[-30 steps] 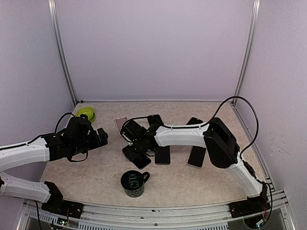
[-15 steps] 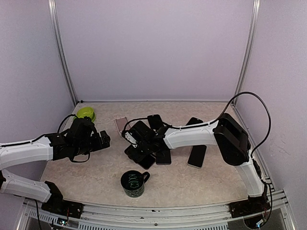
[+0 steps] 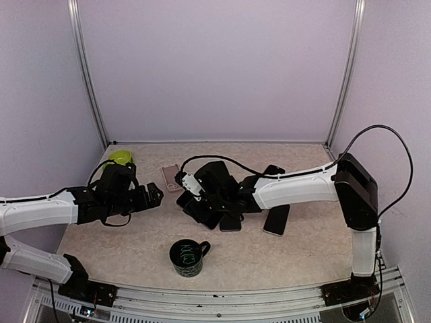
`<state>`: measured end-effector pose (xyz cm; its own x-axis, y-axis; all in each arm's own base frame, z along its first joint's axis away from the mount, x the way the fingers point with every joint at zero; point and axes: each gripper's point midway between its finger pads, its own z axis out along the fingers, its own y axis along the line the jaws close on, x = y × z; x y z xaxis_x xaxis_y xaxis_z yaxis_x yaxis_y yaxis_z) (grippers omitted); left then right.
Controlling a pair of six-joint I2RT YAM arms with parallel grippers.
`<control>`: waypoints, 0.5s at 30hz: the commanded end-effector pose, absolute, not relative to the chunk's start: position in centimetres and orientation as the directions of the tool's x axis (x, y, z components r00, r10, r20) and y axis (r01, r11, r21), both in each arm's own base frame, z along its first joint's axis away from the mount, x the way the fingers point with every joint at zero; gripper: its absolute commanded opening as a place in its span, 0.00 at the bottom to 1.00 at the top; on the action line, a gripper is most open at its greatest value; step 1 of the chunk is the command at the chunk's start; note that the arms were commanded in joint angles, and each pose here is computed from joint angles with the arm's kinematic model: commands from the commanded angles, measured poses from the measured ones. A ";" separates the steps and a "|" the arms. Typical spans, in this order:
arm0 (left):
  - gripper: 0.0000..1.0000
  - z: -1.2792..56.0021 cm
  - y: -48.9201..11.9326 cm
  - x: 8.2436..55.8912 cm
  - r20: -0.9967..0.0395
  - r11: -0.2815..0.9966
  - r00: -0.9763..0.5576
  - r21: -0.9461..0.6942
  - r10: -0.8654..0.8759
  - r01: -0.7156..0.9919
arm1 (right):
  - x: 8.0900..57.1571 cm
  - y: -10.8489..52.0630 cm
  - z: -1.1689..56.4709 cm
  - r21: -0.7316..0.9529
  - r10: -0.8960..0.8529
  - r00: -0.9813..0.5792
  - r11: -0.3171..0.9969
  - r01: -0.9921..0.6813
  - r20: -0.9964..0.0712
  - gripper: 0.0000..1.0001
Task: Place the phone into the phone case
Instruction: Pick up the phone at the center of the board, then pass from the right arm to the left
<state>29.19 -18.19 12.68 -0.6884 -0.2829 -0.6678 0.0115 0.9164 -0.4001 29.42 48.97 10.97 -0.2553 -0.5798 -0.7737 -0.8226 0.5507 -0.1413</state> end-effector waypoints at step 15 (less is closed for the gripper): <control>0.99 18.5 -25.6 27.5 -0.720 0.748 -0.681 -0.522 -0.130 0.409 | 24.8 48.9 18.6 -0.278 -0.487 0.037 0.433 -0.857 -0.872 0.41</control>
<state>28.33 -22.95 16.39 -0.6914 -0.1936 -0.6960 0.2753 0.8202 -0.5016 25.50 48.45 13.26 -0.0679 -0.5926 -0.8026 -0.8685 0.4311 -0.2449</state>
